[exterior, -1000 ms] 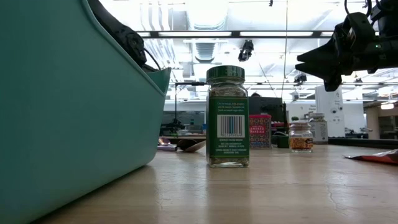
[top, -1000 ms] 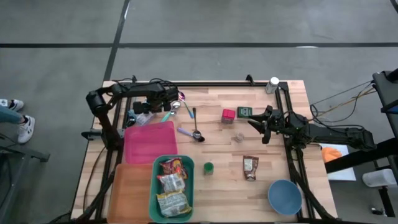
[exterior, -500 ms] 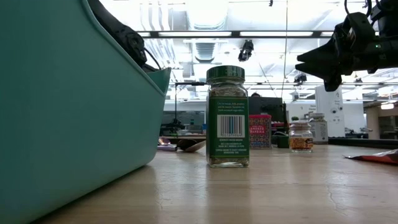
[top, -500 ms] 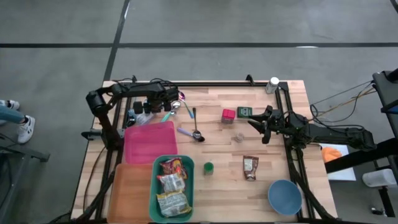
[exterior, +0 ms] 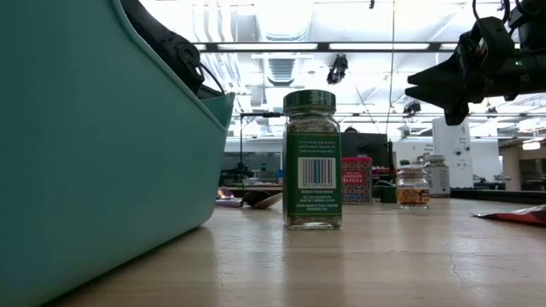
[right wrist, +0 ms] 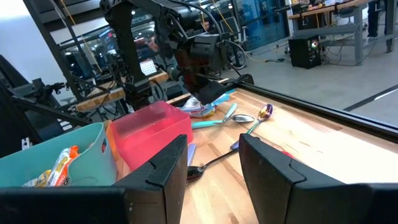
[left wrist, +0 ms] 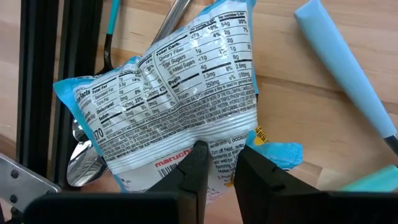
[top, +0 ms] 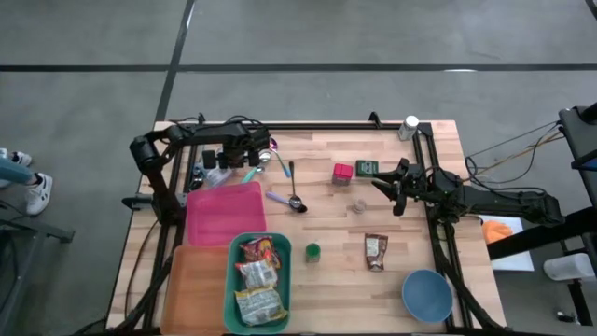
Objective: Pick & Place Food Item
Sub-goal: Put the light blue noodle pack into the green bin
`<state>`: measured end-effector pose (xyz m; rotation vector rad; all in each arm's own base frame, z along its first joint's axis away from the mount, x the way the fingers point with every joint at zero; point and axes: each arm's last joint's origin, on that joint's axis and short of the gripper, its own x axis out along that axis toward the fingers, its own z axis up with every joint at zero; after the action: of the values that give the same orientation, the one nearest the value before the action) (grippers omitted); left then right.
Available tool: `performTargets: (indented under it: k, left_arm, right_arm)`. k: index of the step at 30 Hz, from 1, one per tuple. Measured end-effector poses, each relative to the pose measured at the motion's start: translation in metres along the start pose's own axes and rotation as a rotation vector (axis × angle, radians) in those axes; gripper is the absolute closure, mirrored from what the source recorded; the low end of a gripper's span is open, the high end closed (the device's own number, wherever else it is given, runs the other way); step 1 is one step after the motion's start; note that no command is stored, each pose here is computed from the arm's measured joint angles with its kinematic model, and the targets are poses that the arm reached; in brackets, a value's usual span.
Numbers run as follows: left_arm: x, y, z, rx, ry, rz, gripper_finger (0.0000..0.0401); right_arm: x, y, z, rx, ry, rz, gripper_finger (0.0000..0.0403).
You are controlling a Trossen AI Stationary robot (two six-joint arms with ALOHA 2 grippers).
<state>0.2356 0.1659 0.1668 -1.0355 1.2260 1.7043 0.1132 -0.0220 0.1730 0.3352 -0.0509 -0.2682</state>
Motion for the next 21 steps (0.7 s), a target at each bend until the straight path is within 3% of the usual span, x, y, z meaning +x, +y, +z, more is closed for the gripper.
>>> performTargets:
  k: [4, 12, 21]
  left_arm:
    - [-0.0004, 0.0002, 0.0001, 0.006, -0.002, -0.002, 0.0341]
    - [-0.0012, -0.0001, 0.0003, 0.009, -0.008, -0.007, 0.0396]
    - [-0.0013, 0.0000, 0.0004, 0.009, -0.009, -0.007, 0.0401]
  right_arm:
    - [0.0000, 0.0000, 0.0000, 0.000, 0.000, 0.000, 0.0261]
    - [0.0000, 0.0000, 0.0000, 0.000, 0.000, 0.000, 0.0261]
    - [0.0000, 0.0000, 0.0000, 0.000, 0.000, 0.000, 0.0261]
